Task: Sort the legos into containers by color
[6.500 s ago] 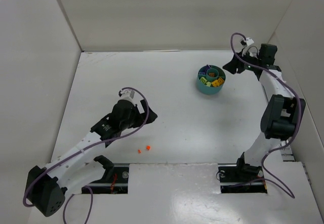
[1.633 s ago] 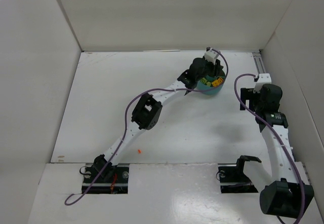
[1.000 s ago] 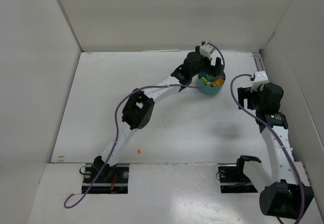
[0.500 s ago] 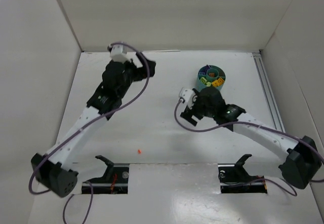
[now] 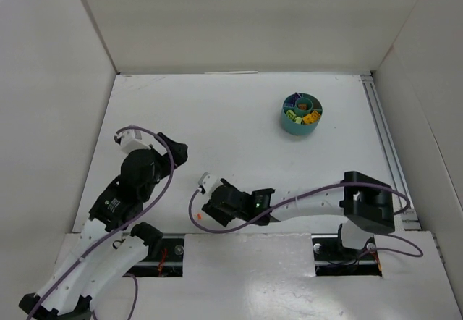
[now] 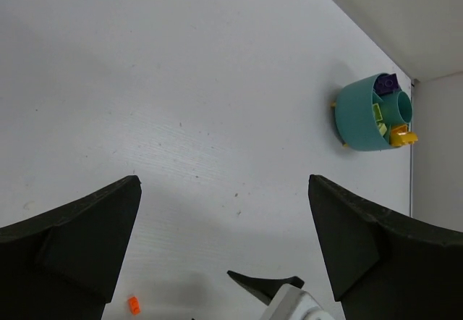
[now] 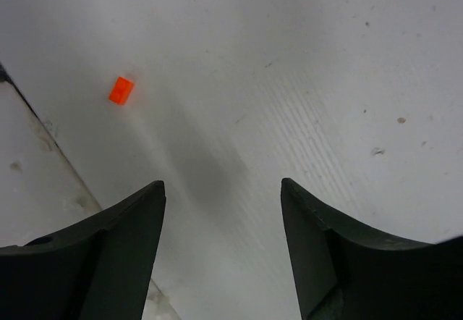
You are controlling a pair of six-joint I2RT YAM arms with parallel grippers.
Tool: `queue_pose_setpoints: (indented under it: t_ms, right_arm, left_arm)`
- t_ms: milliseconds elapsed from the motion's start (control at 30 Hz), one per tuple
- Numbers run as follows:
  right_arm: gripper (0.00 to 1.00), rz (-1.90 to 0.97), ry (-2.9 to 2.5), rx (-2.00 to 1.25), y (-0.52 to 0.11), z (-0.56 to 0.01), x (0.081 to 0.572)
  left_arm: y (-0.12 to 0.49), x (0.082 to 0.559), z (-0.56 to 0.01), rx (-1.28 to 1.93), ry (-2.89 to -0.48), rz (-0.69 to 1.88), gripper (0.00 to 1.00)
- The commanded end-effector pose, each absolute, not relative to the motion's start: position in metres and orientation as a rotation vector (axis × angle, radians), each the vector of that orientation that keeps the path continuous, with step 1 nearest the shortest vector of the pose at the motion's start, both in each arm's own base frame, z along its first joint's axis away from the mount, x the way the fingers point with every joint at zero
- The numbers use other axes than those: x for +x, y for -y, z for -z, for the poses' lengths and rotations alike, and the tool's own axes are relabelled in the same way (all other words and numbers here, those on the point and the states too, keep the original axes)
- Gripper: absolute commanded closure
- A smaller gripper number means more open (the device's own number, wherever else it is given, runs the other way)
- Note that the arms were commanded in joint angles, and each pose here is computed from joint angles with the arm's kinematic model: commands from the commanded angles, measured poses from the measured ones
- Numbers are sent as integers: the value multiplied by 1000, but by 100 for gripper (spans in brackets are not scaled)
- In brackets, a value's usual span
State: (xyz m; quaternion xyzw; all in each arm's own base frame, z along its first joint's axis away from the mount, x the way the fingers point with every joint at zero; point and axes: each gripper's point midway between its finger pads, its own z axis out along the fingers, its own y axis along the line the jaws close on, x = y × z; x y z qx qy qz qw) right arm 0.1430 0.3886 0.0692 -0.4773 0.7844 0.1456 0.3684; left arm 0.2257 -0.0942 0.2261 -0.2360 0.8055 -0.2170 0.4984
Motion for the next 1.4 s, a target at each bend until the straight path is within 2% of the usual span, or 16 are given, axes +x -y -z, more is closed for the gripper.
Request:
queue_pose_setpoints:
  t_ms: [0,300,833,1000,1133,1367]
  right_arm:
    - [31,-460,-2064,-817,-418,-99,151]
    - [39,-565,-2103,-750,-470,-81,109]
    - [50,-510,-2112,-704,-488,-58,118]
    - [58,-511,-2127,-688,-488,-53,118]
    - [58,-495,-2142,-707,-489,-44,116]
    - [68,-493,-2174,-716,-486,-36,112]
  left_arm:
    - [85,221,-235,-658,-1928,517,0]
    - [85,214,-240,-628,-1945,523,0]
    - [76,205,-259,-634,-1849,582,0]
    - [77,206,-257,-634,-1858,574,0]
    - [77,206,-257,-634,-1858,574,0]
    - [77,206,-257,-634,-1858,574,0]
